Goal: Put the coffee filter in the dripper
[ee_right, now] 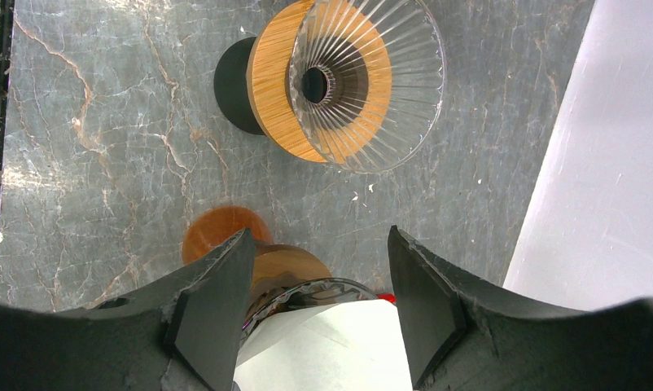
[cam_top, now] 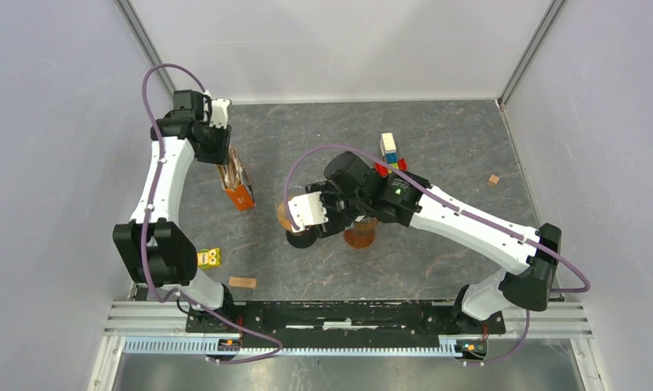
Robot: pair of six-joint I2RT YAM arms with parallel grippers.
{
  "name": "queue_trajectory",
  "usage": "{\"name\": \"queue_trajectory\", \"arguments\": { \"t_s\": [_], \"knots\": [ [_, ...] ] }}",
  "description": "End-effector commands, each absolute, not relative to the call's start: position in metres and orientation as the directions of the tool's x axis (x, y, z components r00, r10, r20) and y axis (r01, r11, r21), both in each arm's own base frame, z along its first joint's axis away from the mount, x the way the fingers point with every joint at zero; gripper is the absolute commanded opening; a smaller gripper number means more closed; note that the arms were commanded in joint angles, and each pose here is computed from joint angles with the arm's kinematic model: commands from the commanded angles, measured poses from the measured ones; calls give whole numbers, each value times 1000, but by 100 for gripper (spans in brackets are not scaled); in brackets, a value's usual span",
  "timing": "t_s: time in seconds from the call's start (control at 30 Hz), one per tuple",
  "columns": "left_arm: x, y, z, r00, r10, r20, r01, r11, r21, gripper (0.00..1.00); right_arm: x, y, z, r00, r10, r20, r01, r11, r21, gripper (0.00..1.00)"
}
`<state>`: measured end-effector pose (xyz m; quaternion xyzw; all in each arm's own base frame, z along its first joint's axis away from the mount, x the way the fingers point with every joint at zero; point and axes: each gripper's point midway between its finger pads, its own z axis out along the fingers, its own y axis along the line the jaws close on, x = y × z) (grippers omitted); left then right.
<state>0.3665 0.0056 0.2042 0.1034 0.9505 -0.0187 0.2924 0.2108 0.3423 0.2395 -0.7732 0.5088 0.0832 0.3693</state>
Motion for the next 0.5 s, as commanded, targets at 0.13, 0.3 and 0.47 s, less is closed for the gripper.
{"name": "queue_trajectory", "arguments": {
  "t_s": [0.13,0.3,0.47],
  "knots": [
    [383,11,189,-798,235,-556,252,967,46,34,212,345,248,469,-704,-533,-846,-185,-500,67],
    [388,13,182,-805,233,-545,248,968,48,33,212,345,247,468,-705,-532,-847,-187,-497,67],
    [391,13,178,-811,230,-538,248,968,40,30,211,345,244,468,-708,-529,-849,-193,-492,67]
  ]
}}
